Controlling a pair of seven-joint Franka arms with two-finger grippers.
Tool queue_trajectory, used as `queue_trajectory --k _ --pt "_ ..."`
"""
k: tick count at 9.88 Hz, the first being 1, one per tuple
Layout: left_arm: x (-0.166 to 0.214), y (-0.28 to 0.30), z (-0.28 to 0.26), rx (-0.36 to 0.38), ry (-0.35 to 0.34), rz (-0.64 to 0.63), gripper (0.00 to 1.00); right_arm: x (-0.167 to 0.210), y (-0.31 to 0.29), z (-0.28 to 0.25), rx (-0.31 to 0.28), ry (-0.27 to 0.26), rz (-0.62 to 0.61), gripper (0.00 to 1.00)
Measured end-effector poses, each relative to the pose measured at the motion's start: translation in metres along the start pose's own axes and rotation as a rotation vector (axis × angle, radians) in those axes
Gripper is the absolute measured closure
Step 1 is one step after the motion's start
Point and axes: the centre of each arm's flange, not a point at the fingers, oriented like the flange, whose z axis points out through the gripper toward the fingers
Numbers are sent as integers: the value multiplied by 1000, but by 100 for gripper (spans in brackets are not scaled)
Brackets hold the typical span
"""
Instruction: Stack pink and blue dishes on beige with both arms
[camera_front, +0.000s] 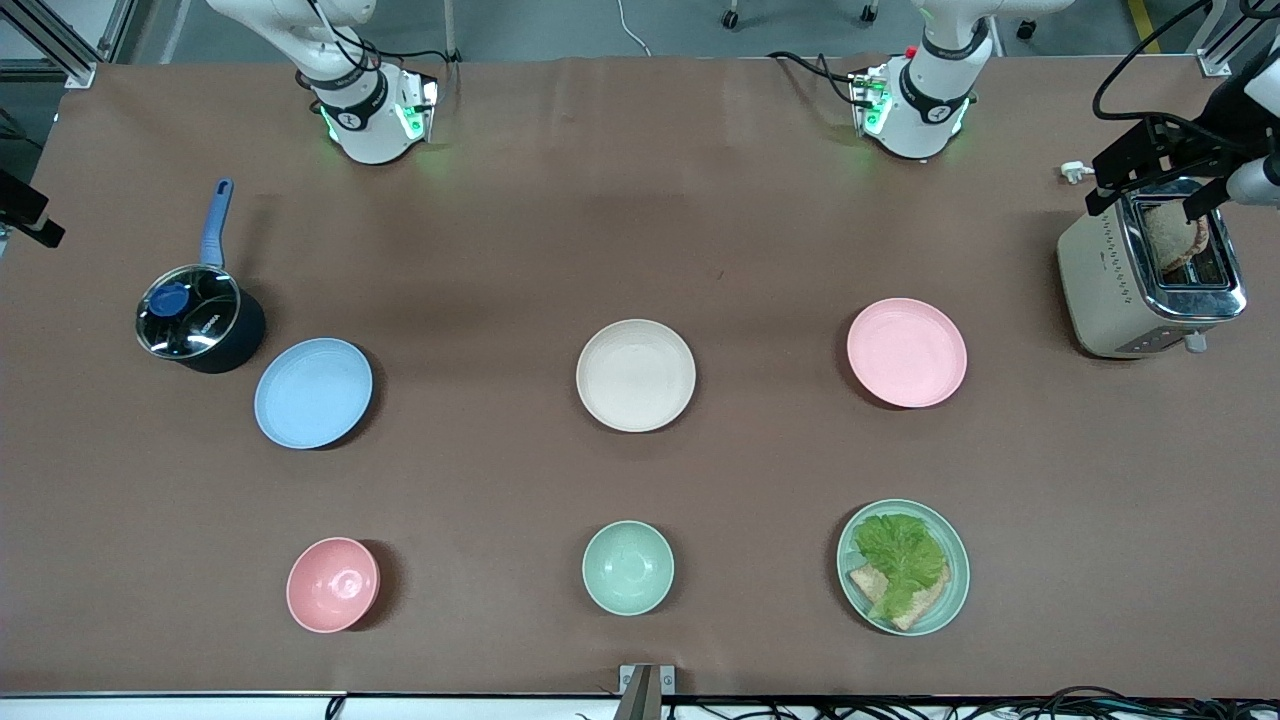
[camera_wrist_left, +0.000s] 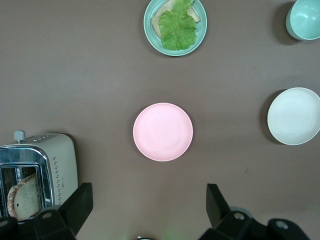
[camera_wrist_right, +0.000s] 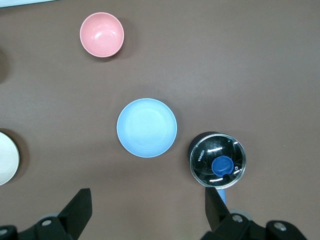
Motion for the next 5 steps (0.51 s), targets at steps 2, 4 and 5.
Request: queue_trajectory --k 2,4,5 --pt "0 1 0 0 0 1 0 0 0 0 0 0 1 0" --pt "0 1 1 0 -1 2 0 0 1 0 0 0 1 0" --pt "1 -1 2 0 -5 -2 0 0 1 0 0 -1 1 0"
